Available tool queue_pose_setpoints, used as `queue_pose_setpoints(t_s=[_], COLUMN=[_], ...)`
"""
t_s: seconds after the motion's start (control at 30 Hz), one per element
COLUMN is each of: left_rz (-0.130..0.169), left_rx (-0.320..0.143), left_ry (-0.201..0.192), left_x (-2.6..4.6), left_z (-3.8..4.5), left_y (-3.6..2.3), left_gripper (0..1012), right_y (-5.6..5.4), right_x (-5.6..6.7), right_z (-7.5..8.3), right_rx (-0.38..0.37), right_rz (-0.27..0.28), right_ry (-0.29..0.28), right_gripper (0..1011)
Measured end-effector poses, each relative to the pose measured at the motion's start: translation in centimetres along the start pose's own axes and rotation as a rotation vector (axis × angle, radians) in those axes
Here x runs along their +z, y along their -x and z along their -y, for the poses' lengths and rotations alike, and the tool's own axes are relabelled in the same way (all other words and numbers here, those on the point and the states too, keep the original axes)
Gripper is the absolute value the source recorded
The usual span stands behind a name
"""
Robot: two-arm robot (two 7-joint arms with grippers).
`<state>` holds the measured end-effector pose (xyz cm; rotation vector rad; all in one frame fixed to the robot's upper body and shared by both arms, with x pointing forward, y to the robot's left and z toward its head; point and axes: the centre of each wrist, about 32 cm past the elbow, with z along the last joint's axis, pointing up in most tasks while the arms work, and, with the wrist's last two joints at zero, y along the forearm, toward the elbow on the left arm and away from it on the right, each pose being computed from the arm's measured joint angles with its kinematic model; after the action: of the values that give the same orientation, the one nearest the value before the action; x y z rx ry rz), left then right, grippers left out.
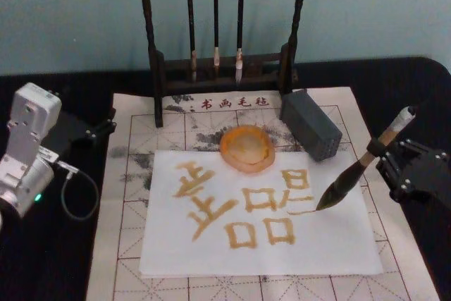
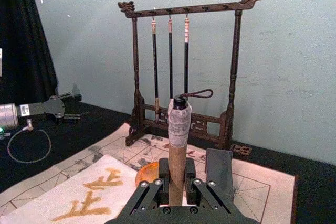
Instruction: Pick up the brush from the inkstone, write on the paper, then place the brush back to its original position.
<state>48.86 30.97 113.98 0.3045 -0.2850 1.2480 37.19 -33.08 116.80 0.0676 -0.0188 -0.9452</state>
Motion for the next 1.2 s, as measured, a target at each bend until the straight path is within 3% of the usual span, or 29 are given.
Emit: queue_pose_setpoints(t_s=[0.43, 0.8, 1.2], left_rz=[0.0, 0.0, 0.0], left_rx=[0.0, 0.0, 0.0], left_ry=[0.0, 0.0, 0.0], left_x=[0.0, 0.0, 0.0], left_z=[0.0, 0.0, 0.0], left_y=[0.0, 0.0, 0.0], left_gripper=[1001, 1001, 1001], right_y=[0.1, -0.1, -0.6], right_x=[0.3, 1.3, 2.3], right_z=[0.2, -1.0, -4.9], right_rx=[-0.002, 0.01, -0.044], right_rz=[-0.001, -0.037, -0.249], right_ry=[-0.012, -0.077, -0.113], right_gripper=[194, 194, 194])
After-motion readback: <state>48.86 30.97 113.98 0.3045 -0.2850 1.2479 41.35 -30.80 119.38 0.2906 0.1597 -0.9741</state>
